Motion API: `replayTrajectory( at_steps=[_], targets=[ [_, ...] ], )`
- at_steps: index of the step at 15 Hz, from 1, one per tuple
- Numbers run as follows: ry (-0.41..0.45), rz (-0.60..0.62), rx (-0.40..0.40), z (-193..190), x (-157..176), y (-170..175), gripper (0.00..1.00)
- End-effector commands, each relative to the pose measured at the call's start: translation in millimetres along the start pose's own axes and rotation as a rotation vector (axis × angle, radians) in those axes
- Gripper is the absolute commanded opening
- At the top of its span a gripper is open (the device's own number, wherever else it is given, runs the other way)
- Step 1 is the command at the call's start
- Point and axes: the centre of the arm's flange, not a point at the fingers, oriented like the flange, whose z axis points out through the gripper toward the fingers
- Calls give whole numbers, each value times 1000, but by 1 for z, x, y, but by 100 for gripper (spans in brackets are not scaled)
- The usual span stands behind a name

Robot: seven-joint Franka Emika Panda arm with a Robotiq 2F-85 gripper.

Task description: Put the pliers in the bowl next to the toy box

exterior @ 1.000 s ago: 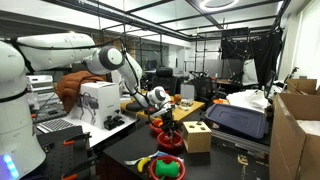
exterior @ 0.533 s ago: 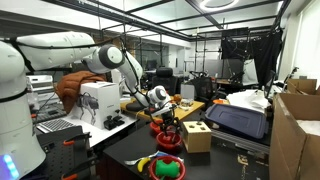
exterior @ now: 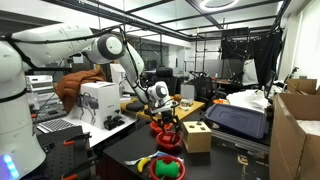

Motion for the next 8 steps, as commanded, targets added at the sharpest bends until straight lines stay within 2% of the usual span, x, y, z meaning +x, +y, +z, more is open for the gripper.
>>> replayTrajectory(
  at_steps=[1, 4, 8],
  targets=[
    [-1, 22, 185, -28, -51, 9, 100],
    [-16, 102, 328, -42, -66, 14, 100],
    [43, 216, 486, -68, -96, 25, 100]
  ],
)
